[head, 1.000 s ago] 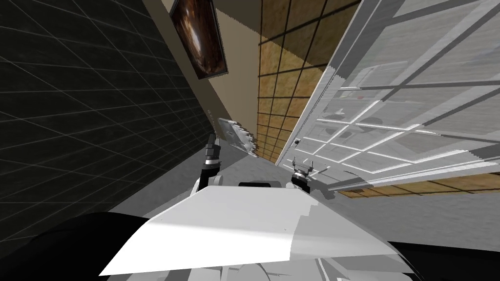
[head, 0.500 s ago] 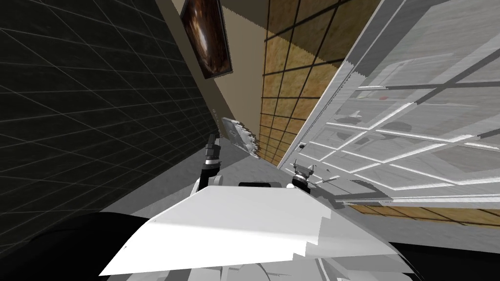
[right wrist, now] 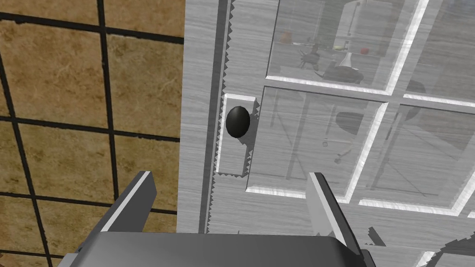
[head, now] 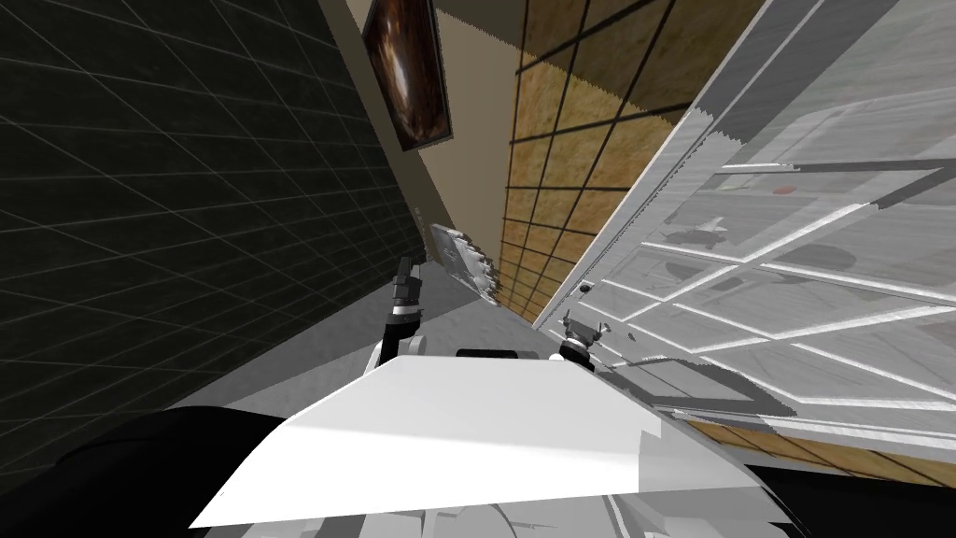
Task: Pull the door open
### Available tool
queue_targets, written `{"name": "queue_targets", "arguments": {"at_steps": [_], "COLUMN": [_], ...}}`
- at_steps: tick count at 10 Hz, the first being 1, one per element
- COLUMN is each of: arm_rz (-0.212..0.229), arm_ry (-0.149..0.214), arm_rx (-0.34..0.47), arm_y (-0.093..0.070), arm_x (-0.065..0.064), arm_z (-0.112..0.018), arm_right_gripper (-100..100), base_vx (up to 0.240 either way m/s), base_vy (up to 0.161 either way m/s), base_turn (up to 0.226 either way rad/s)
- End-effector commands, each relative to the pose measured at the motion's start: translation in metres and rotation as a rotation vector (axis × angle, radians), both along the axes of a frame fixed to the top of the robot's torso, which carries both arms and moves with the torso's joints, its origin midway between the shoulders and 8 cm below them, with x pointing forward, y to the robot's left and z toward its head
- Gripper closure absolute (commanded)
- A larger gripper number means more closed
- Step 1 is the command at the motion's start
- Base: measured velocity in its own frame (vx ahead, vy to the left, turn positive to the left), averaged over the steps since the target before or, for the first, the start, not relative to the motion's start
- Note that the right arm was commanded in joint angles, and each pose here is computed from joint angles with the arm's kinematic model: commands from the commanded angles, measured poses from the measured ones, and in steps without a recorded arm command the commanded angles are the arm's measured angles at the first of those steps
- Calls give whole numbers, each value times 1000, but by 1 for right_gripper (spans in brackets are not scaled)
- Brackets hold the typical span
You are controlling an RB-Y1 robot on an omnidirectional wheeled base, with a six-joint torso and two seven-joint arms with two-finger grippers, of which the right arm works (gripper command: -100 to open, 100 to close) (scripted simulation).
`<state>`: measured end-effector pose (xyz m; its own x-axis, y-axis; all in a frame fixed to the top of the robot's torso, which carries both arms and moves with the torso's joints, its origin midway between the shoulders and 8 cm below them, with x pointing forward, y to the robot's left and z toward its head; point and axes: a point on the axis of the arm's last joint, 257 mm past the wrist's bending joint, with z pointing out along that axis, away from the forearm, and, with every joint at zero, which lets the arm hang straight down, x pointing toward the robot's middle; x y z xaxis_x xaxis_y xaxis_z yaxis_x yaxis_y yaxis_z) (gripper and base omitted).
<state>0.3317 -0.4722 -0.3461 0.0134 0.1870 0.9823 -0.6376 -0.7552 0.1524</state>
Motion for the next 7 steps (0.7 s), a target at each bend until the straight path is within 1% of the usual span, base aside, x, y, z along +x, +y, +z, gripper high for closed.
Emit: {"name": "queue_targets", "arguments": {"at_steps": [1,3,4,5,7], "arm_rz": [-15,-33,-48,-56,-85], "arm_ry": [-4,-6,-9,-11,-16], "arm_rx": [29,61,87,99,141], "arm_y": [-6,-12,-17,-20,-28], "arm_x": [-5,-11,-16,-19,-29], "arm_z": [-8,-18,-25,-29,-40], "arm_right_gripper": [-100,-100,-100,-100,-100], "base_vx": [36,46,54,51,48], "base_vy": [-77,-84,-94,-94,-95], "base_turn": [123,129,203,153,156]}}
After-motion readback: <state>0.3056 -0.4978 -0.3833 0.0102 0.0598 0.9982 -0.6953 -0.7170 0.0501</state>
